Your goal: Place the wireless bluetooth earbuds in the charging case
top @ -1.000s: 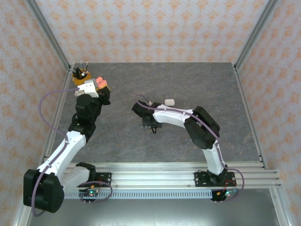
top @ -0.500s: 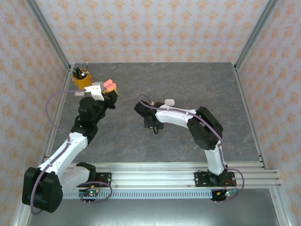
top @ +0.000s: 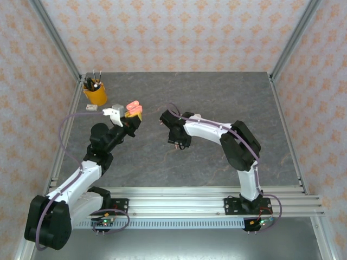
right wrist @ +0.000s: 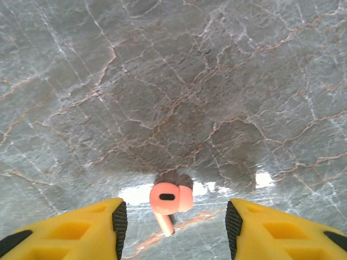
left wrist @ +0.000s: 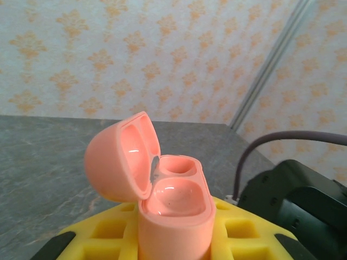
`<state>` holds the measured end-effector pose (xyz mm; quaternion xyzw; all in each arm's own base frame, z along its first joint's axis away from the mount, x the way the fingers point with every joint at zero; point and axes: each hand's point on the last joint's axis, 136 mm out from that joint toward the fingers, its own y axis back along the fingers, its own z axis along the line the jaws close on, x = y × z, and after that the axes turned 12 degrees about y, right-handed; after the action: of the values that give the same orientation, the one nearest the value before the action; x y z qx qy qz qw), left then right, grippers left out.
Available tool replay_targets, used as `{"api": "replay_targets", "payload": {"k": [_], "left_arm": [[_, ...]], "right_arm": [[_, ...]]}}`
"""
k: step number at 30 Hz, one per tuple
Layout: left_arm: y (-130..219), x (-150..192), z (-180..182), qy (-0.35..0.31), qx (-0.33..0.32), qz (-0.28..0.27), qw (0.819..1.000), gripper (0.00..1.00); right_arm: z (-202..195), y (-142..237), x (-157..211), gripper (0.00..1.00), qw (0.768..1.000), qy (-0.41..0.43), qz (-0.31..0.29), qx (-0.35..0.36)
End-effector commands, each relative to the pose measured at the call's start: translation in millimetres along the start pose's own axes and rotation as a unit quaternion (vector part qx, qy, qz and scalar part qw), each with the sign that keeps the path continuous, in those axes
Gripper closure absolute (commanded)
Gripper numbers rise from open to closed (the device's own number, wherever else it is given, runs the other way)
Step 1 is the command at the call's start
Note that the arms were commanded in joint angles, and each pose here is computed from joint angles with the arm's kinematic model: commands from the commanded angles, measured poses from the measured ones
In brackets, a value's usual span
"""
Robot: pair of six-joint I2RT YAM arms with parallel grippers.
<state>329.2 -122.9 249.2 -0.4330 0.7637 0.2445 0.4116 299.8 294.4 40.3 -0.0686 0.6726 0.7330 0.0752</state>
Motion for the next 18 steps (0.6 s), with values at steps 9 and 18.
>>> {"api": "replay_targets", "payload": {"k": [9, 18], "left_arm": [[-5.2, -1.4, -25.9, -0.030, 0.072, 0.008, 0.997, 1.00], [-9.0, -2.7, -24.9, -0.030, 0.071, 0.006, 0.997, 1.00]], "right_arm": [[1.8, 5.3, -2.4, 0.46, 1.000, -0.025, 0.005, 0.009], [-5.6, -1.7, -1.2, 0.47, 0.999, -0.036, 0.008, 0.041]]}}
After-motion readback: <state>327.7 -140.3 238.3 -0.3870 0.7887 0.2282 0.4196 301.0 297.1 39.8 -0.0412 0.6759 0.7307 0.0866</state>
